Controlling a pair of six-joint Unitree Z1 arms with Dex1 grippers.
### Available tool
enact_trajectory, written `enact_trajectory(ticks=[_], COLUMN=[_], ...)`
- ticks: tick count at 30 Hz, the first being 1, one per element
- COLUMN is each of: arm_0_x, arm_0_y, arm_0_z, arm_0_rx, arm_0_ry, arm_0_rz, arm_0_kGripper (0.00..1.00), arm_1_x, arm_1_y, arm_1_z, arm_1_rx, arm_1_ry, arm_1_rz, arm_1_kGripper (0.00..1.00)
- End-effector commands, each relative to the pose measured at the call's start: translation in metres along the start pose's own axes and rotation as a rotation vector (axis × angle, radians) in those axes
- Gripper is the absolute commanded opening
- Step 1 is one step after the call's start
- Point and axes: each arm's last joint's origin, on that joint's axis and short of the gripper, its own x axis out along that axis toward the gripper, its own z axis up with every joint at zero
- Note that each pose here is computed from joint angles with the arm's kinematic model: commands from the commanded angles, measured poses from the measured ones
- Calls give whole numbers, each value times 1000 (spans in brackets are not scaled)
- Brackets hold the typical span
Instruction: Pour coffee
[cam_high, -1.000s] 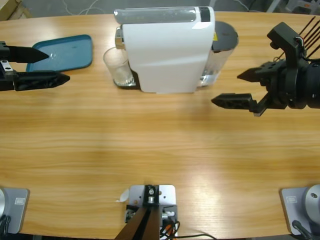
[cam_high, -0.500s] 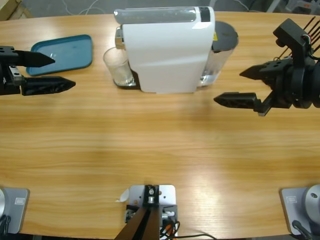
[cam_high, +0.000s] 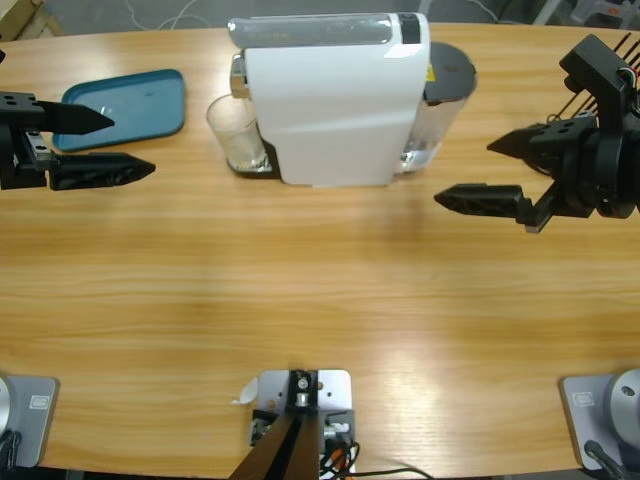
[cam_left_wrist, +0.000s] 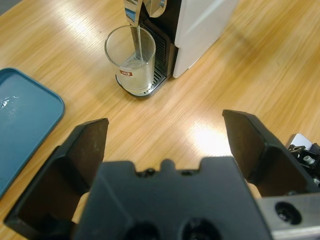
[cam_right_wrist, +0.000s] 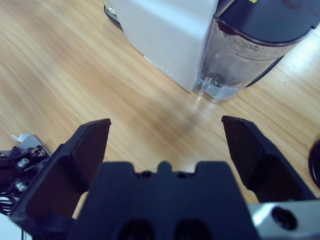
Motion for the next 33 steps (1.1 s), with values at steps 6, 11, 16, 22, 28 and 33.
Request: enact_trajectory(ticks=[6,11,16,22,28,33], arm_0_x=[11,13,14,14,16,18], arm_0_y=[3,3,4,4,5,5], arm_0_z=[-3,-5,-5,-5,-3,0], arm_0_rx=[-1,-6,-7,-4,-4,-4], arm_0_ry=[34,47,49,50,51,51], arm_0_rz=[-4,-5,-6,-6,-6,-6], arm_0_kGripper=[1000,1000,1000,1000,1000,1000], arm_1_x=[0,0,-1,0,0,1], arm_1_y=[1,1,1,1,1,0], arm_1_z=[-10,-10,-10,-10,-10,-10], arm_1_rx=[-19,-19,-19,-19,-21,-21], arm_1_ry=[28,28,26,28,28,28], arm_1_rz=[-5,-8,-10,-10,-10,-12], arm_1_kGripper=[1000,1000,1000,1000,1000,1000])
